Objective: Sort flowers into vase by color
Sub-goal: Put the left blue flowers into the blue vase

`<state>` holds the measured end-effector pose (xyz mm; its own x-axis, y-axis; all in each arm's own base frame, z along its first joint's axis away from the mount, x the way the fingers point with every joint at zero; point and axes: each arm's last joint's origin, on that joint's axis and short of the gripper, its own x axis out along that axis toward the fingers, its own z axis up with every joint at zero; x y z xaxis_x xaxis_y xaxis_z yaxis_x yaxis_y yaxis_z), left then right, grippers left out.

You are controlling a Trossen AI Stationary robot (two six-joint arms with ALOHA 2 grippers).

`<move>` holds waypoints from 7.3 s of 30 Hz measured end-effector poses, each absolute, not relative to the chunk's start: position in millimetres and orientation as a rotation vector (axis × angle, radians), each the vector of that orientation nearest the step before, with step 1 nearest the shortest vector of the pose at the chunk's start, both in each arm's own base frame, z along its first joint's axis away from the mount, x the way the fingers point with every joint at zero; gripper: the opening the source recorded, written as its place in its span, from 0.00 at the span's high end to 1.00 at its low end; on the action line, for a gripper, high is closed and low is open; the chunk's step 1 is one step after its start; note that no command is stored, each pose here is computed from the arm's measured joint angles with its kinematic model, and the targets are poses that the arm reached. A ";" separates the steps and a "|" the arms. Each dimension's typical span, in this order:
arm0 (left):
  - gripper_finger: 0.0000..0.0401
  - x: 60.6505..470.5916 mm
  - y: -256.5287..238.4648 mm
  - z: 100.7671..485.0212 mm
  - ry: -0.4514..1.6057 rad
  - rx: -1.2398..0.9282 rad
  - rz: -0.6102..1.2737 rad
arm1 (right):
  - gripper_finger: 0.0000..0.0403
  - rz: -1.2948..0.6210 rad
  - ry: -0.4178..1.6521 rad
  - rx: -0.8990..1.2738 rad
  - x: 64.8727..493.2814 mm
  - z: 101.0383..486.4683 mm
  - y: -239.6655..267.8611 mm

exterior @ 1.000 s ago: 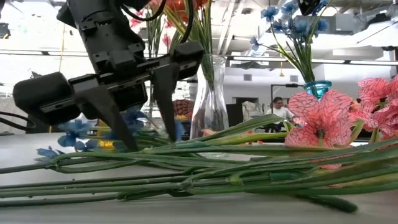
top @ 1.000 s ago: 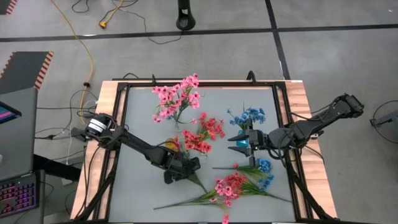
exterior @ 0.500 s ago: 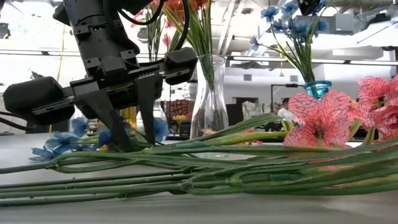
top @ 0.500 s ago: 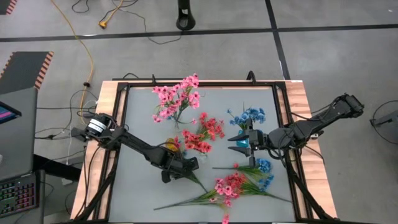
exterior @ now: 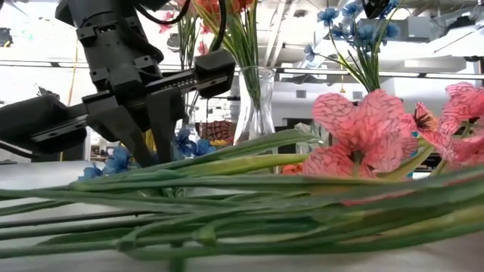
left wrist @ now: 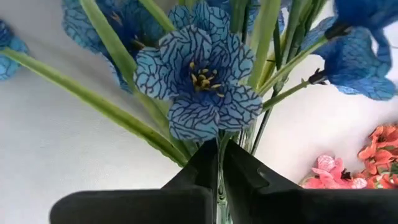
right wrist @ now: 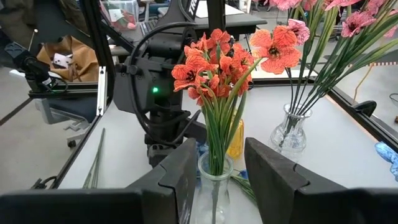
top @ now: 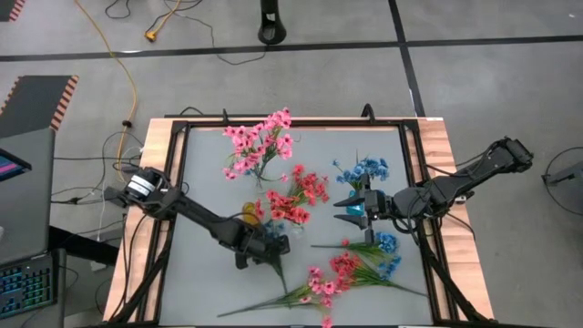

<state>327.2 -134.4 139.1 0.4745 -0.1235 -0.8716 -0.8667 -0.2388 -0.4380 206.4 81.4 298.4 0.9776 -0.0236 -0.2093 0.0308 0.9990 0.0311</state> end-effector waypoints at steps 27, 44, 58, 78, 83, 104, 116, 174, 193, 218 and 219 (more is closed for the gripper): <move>1.00 297.0 -126.7 195.2 0.625 -1.319 0.841 | 0.60 -0.028 0.210 0.032 206.4 298.4 81.4; 1.00 260.9 -118.8 239.0 0.587 -1.095 0.790 | 0.60 -0.028 0.211 0.032 206.4 298.4 81.4; 1.00 231.9 -133.5 268.7 0.586 -1.015 0.612 | 0.60 -0.027 0.210 0.032 206.4 298.4 81.4; 1.00 190.2 -137.9 319.7 0.285 -0.634 0.446 | 0.60 -0.025 0.211 0.033 206.4 298.4 81.4; 1.00 193.7 -140.5 332.6 0.195 -0.541 0.411 | 0.60 -0.025 0.211 0.034 206.4 298.3 81.4; 1.00 203.2 -148.6 383.8 -0.089 -0.326 0.266 | 0.60 0.037 0.197 0.048 206.8 300.3 83.4; 1.00 214.3 -137.0 392.0 -0.147 -0.314 0.174 | 0.60 0.038 0.186 0.053 207.0 301.3 83.5; 1.00 194.5 -136.5 372.5 0.275 -0.541 -0.332 | 0.60 0.037 0.186 0.053 207.0 301.3 83.4; 1.00 248.9 -93.6 389.2 -0.145 -0.156 0.009 | 0.60 0.068 0.006 0.131 208.7 319.9 84.5; 1.00 362.7 -93.5 347.4 -0.051 0.064 -0.002 | 0.60 0.039 -0.116 0.172 210.9 332.1 76.9; 1.00 366.1 -94.5 347.1 -0.042 0.072 -0.002 | 0.60 0.038 -0.116 0.171 211.0 332.1 76.6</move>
<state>366.1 -94.5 347.1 0.9991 -0.0033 0.0423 0.0003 0.9974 0.0716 211.0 76.6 332.1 0.9926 0.0273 0.1182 -0.0471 0.9847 0.1679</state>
